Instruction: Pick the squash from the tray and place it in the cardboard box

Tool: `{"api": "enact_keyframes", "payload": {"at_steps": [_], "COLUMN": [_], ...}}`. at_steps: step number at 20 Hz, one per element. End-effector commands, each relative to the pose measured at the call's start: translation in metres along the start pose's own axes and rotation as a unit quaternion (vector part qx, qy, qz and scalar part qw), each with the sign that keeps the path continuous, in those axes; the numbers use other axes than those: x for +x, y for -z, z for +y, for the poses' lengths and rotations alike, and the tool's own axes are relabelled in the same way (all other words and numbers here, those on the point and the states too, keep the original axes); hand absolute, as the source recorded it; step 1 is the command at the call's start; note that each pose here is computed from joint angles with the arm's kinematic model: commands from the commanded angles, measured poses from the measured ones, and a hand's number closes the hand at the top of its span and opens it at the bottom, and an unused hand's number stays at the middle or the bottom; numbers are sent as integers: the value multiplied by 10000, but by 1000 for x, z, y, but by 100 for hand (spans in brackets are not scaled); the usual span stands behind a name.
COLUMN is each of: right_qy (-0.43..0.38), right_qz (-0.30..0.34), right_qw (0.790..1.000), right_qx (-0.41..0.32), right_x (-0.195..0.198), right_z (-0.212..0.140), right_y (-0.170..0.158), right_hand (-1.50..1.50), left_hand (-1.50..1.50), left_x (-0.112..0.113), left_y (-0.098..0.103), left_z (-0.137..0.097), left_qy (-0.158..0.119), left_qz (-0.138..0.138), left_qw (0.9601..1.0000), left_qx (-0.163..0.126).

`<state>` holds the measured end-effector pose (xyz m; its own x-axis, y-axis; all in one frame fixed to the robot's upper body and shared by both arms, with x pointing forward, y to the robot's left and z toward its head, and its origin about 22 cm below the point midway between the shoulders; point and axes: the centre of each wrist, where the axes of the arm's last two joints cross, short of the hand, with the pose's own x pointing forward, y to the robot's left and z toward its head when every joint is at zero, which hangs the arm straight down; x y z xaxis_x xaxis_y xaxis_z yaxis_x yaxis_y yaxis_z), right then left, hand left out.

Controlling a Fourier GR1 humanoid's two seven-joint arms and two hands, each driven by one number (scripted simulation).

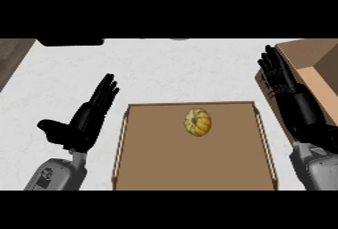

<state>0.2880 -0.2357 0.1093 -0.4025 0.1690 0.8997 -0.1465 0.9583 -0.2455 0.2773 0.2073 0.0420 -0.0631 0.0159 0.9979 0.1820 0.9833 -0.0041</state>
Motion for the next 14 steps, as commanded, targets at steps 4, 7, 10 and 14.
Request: {"api": "enact_keyframes", "payload": {"at_steps": [4,7,10,14], "right_qy": [-1560,-4091,-3139,-3514], "right_qz": [718,101,-935,-1287], "right_qw": [9816,9107,9439,9176], "right_qx": [833,565,431,1337], "right_x": [24,54,76,97], "right_z": [25,-21,66,105], "right_y": [30,45,37,33], "right_hand": [-150,-150,-150,-150], "left_hand": [0,0,0,0], "left_x": [4,-11,11,8], "left_y": [-15,-22,-24,-45], "left_z": [54,60,97,108], "left_qy": [415,251,108,32], "left_qz": [474,917,825,1022], "left_qw": [9946,9911,9893,9888], "left_qx": [818,935,1199,1091]}}
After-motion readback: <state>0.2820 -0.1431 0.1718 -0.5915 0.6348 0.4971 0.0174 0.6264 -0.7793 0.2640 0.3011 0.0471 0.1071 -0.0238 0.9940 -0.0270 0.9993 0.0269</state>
